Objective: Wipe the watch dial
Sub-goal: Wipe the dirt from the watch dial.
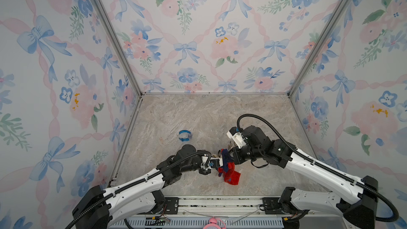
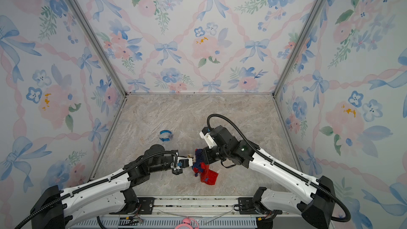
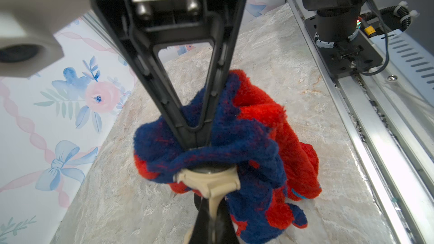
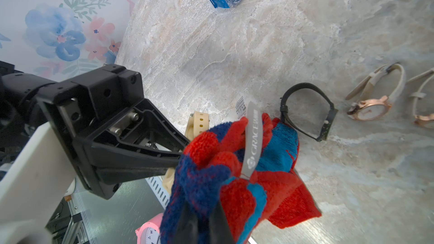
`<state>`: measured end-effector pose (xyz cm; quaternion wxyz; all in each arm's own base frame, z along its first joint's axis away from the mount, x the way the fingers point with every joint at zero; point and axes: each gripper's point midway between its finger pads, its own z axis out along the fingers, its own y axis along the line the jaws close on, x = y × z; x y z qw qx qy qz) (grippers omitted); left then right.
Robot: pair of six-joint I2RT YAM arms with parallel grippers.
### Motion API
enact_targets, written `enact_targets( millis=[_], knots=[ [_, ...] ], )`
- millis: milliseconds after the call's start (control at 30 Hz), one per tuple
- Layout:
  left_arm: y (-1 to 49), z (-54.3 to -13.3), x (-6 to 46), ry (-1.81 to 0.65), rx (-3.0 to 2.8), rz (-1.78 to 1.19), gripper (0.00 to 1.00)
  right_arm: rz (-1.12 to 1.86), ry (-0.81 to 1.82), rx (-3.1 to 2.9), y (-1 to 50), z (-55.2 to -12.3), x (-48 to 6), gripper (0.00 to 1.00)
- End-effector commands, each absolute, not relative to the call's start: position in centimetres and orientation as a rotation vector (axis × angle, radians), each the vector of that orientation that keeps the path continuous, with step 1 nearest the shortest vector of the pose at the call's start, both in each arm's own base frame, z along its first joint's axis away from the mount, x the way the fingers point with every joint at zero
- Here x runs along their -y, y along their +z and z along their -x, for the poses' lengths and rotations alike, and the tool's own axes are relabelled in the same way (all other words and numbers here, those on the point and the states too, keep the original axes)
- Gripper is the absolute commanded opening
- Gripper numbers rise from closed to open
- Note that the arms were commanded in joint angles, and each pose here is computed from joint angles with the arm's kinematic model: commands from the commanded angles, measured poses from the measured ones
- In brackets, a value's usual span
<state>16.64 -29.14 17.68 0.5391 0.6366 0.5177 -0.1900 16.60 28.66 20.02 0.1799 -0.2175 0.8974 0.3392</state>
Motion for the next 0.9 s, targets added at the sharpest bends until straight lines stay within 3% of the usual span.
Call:
enact_targets(
  millis=[0,300,600,867],
  knots=[
    [19.4,-16.5,29.7,-0.472,-1.182,-1.487,0.00,0.665,0.954,-2.516,20.4,-16.5,-29.2,0.00],
    [19.5,-16.5,29.7,-0.471,-1.179,-1.483,0.00,0.500,0.894,-2.620,16.1,-18.4,-25.8,0.00],
    [19.2,-17.3,29.6,-0.455,-1.237,-1.449,0.00,0.435,0.865,-2.611,16.6,-18.9,-23.4,0.00],
    [16.4,-25.6,24.9,-0.161,-1.723,-1.099,0.00,0.265,0.788,-2.624,16.8,-19.1,-17.9,0.00]
  ],
)
